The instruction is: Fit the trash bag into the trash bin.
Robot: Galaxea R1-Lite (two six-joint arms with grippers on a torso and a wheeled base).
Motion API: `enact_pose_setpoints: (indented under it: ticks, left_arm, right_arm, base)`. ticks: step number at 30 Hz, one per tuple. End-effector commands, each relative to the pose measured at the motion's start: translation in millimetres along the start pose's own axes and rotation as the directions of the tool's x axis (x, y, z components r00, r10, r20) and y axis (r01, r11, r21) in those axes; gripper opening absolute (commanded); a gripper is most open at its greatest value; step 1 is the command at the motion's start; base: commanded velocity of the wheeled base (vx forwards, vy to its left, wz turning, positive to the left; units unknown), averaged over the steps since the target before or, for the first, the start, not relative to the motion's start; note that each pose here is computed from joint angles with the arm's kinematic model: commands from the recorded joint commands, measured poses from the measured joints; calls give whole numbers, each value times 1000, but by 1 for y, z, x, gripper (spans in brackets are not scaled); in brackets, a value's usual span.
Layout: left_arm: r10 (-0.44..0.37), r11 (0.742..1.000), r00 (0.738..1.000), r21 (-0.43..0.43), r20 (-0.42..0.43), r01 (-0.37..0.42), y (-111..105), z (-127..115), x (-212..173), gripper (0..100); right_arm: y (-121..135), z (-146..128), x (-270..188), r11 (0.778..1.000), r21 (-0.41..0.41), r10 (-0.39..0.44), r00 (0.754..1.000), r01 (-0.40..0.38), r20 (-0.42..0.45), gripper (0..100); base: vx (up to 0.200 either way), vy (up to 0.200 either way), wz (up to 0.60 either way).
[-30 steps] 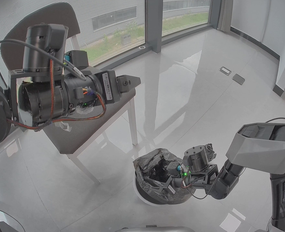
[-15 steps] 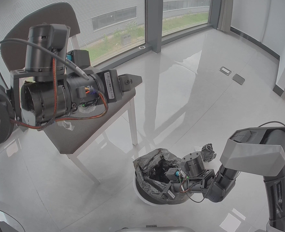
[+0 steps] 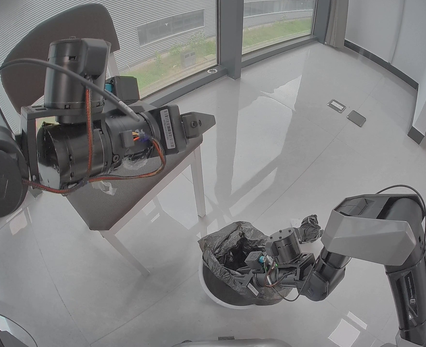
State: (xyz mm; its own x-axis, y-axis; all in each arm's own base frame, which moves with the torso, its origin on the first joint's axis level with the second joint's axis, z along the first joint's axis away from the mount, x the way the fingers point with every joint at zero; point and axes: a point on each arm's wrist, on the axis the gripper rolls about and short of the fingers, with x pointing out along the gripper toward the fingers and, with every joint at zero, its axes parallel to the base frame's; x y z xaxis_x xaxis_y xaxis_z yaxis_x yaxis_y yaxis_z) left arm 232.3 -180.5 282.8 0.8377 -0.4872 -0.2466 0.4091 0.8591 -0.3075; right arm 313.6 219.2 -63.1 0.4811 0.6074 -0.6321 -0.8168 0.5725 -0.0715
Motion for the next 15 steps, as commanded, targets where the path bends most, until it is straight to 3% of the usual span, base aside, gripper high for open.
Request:
enact_pose_setpoints:
  ticks: [1, 15]
  left_arm:
    - [0, 1000, 1000, 0, -3, 0, 0, -1, 2, 100]
    - [-2, 1000, 1000, -1, 6, 2, 0, 1, -2, 100]
  right_arm:
    - [3, 0, 1, 1000, -3, 6, 1000, -6, -2, 0]
    - [52, 24, 12, 992, -72, 107, 993, -104, 47, 0]
  base:
    - [0, 0, 0]
    - [0, 0, 0]
